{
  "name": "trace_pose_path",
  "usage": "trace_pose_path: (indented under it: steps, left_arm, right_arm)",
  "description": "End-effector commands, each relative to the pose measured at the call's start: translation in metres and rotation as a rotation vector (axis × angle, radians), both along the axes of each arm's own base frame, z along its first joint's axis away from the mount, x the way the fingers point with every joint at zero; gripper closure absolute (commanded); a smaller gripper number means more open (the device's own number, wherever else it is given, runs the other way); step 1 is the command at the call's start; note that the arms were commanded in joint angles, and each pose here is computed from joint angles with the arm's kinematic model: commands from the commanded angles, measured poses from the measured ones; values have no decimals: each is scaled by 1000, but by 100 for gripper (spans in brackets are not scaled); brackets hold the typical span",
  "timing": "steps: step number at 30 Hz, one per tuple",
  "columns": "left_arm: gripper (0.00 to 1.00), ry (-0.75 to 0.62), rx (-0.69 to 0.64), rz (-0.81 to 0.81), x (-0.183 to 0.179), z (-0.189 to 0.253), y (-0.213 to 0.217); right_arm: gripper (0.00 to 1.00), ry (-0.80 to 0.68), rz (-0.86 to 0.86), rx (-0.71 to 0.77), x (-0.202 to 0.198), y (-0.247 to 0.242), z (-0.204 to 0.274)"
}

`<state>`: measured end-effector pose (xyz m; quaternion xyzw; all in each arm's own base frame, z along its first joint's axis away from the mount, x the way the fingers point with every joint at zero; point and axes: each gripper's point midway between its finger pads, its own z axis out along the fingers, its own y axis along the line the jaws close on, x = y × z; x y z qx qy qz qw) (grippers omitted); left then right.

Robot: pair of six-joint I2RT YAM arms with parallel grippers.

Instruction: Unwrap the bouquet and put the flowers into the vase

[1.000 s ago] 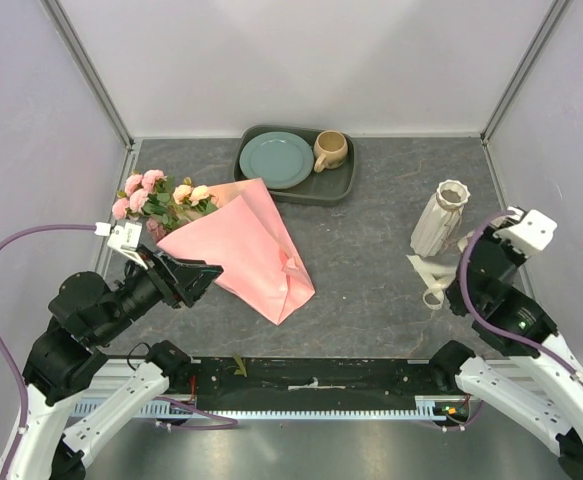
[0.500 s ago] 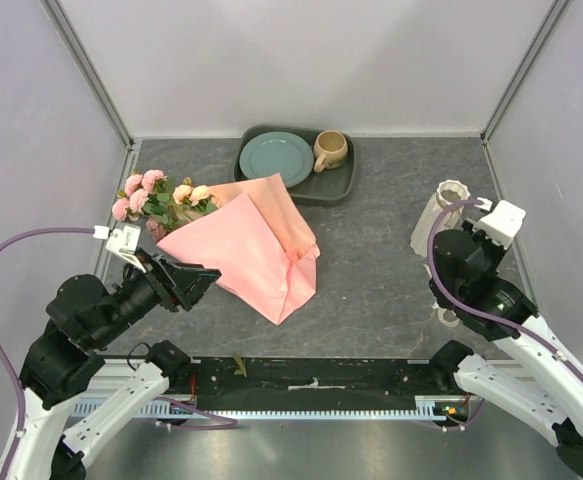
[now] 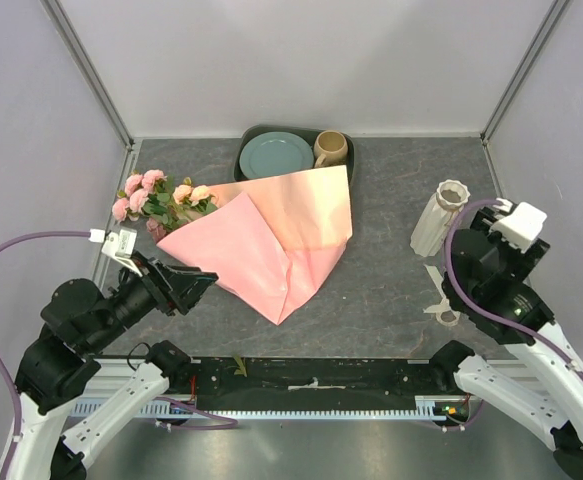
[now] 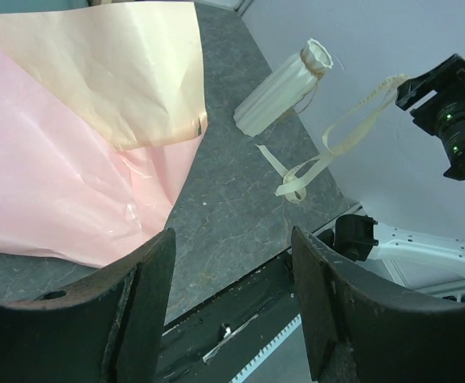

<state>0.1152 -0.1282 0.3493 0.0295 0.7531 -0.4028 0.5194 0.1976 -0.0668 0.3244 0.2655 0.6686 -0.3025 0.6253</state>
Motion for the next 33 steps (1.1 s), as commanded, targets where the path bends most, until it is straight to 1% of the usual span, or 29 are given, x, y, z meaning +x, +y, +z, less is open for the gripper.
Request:
trace_pose_path:
  steps: [1, 2, 3, 4, 5, 6, 9, 12, 15, 19, 23, 24, 25, 26, 27, 28, 29, 30, 31, 33]
  left_arm:
    - [33, -59, 8, -3, -4, 9, 5]
    - [33, -60, 9, -2, -3, 9, 5]
    - [33, -58, 9, -2, -3, 8, 4]
    - [33, -54, 13, -7, -2, 7, 3]
    - [33, -52, 14, -8, -2, 7, 3]
    - [33, -51, 14, -11, -2, 7, 2]
    - [33, -52, 11, -11, -3, 6, 2]
    - [33, -43, 12, -6, -3, 2, 3]
    - [33, -36, 11, -10, -3, 1, 2]
    - [33, -34, 9, -11, -3, 0, 2]
    - [33, -37, 6, -3, -3, 0, 3]
    - [33, -35, 6, 0, -3, -1, 3]
    - [33, -29, 10, 0, -2, -4, 3]
    - [33, -26, 8, -1, -2, -5, 3]
    - [33, -14, 18, -3, 0, -9, 1]
    - [33, -7, 21, -3, 1, -12, 0]
    - [33, -4, 24, -5, 1, -14, 0]
    - [33, 17, 31, -4, 3, -21, -2]
    - [33, 27, 34, -5, 4, -26, -3]
    - [33, 56, 41, -12, 6, -38, -6]
  right_arm:
    - [18, -59, -59, 48, -16, -17, 21]
    - [11, -4, -32, 31, -14, -14, 15]
    - [9, 21, 15, 52, -8, -6, 12]
    - [5, 30, 42, 76, -4, -1, 8]
    - [2, 73, 59, 74, -2, 3, 0]
    - [2, 99, 105, 114, 2, 12, -6]
    - [2, 165, 142, 173, 2, 21, -29]
    - [2, 172, 145, 235, -2, 25, -47]
    - [2, 168, 133, 275, -6, 25, -46]
    - [2, 220, 172, 340, -7, 37, -56]
    - [2, 191, 214, 390, -8, 42, -52]
    - [2, 202, 265, 392, -6, 48, -51]
    - [2, 183, 389, 383, 2, 62, -39]
    - [2, 231, 547, 420, 4, 89, -45]
    - [2, 231, 676, 438, 5, 109, -42]
    - [2, 141, 826, 427, 12, 129, -20]
    - [2, 149, 917, 435, 14, 147, -24]
    - [2, 167, 1077, 475, 9, 177, -22]
    - [2, 204, 1126, 487, 19, 197, -27]
    - [2, 299, 1240, 531, 20, 230, -38]
